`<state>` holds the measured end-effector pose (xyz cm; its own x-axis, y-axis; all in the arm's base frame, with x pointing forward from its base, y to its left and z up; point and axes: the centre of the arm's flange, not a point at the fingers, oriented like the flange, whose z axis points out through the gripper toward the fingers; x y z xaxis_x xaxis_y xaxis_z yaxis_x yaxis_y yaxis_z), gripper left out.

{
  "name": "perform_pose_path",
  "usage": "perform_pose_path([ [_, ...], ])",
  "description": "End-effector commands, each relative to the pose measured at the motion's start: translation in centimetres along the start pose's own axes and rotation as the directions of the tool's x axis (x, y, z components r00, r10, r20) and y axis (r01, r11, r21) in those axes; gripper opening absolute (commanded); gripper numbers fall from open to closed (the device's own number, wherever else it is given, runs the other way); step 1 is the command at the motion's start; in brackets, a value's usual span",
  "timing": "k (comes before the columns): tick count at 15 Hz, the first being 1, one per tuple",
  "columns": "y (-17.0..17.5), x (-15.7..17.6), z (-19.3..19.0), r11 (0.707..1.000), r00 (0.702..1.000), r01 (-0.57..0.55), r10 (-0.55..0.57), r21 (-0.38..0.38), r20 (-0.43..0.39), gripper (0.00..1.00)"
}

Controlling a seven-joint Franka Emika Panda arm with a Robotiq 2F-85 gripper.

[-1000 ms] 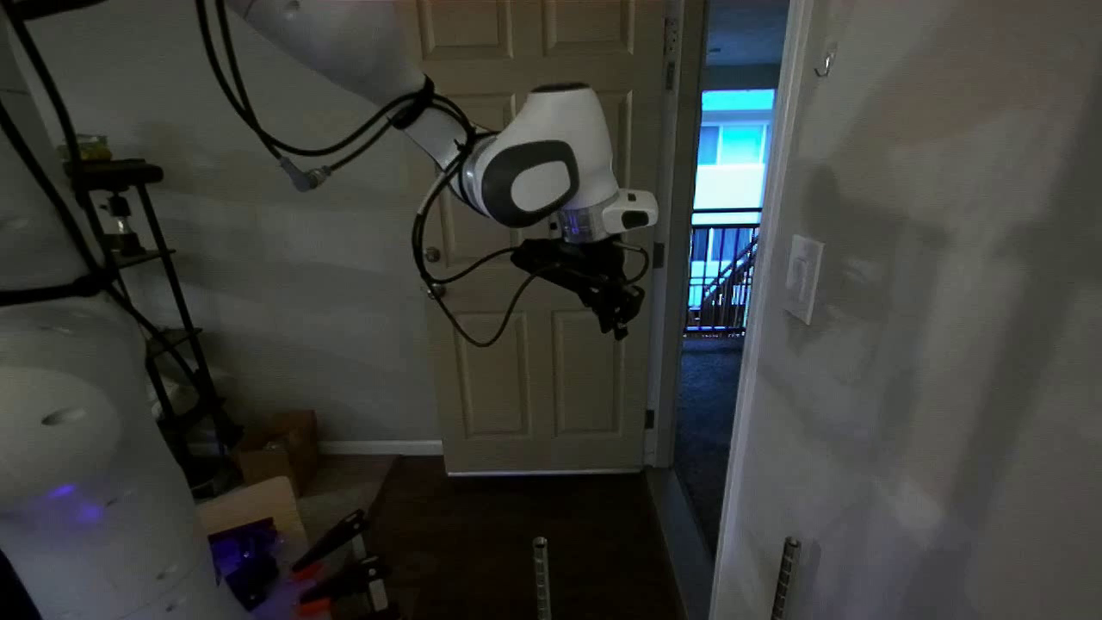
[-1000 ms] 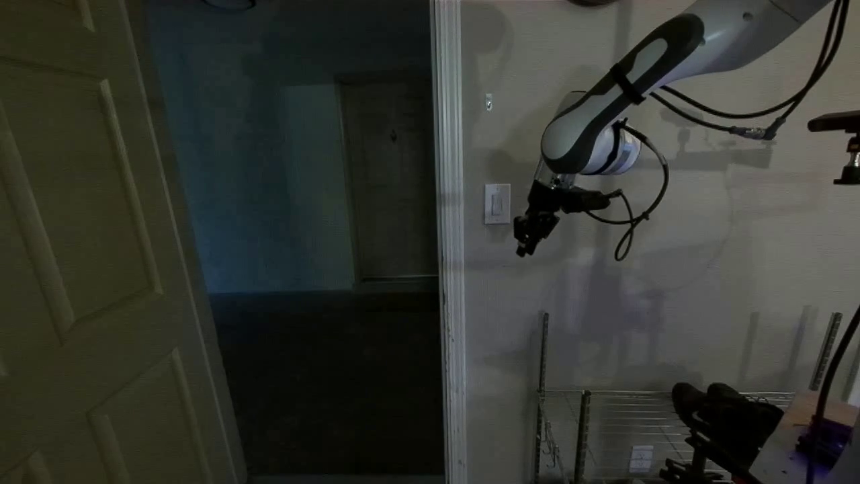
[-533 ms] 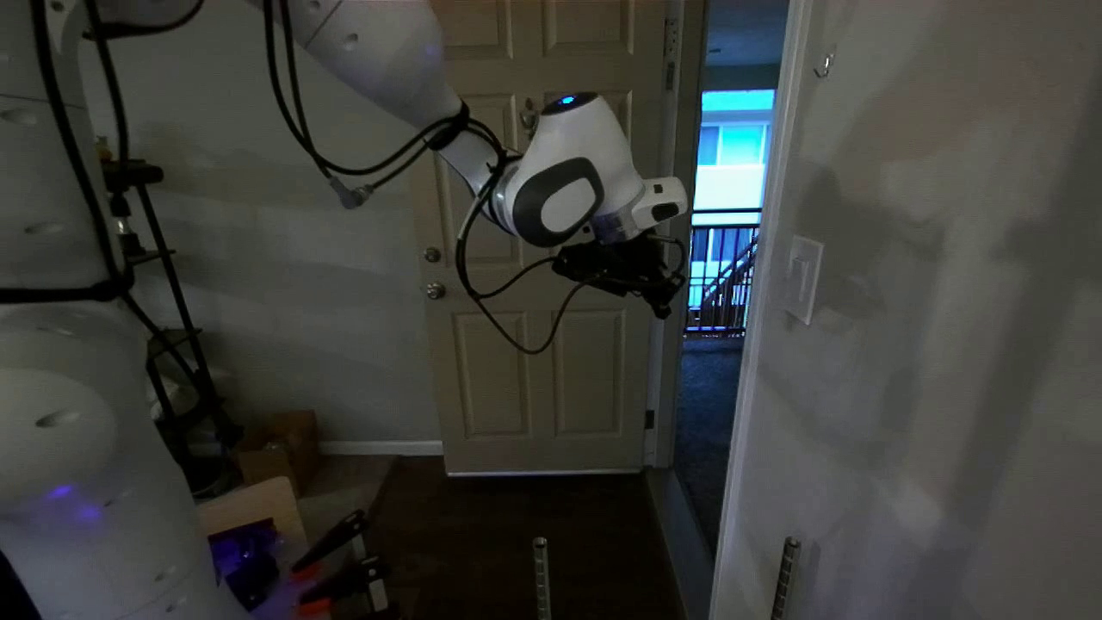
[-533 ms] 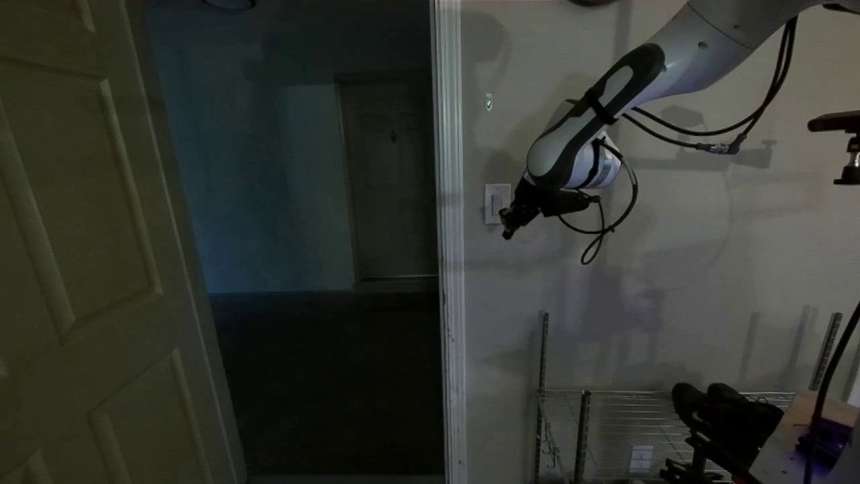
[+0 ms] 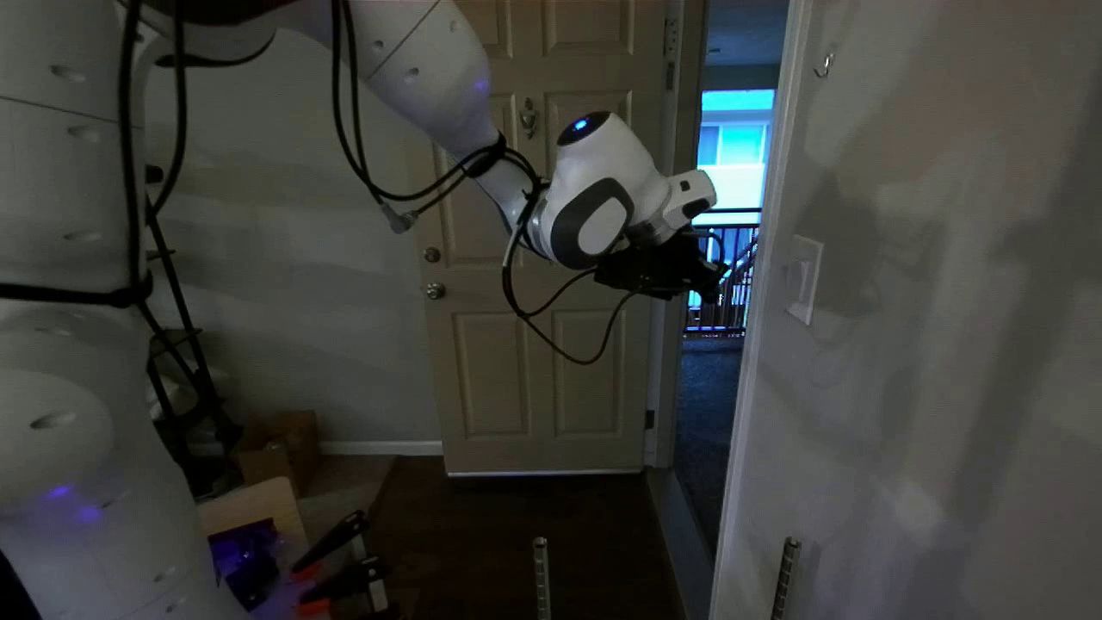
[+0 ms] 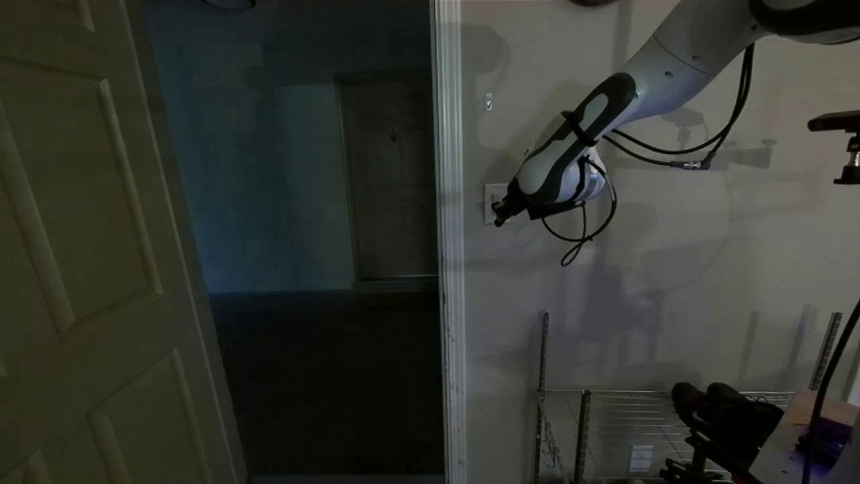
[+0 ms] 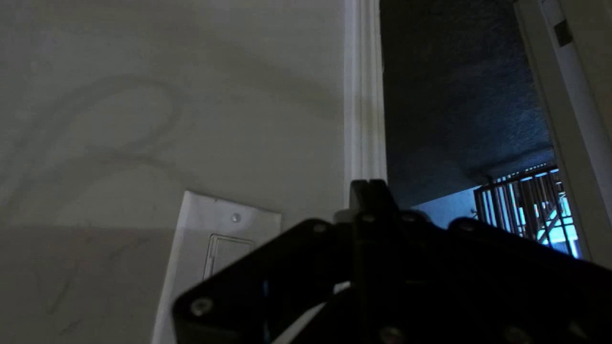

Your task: Turn on the light

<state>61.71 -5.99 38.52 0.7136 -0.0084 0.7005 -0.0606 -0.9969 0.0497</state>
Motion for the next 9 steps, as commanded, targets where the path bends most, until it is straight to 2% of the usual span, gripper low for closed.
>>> perform_pose_path([
  [1, 1.2, 1.4, 1.2, 0.998, 0.997, -0.014, 0.010, -0.057, -0.081, 0.03],
  [9, 2.6, 3.3, 1.9, 0.993, 0.985, -0.028, 0.009, -0.114, -0.170, 0.03],
])
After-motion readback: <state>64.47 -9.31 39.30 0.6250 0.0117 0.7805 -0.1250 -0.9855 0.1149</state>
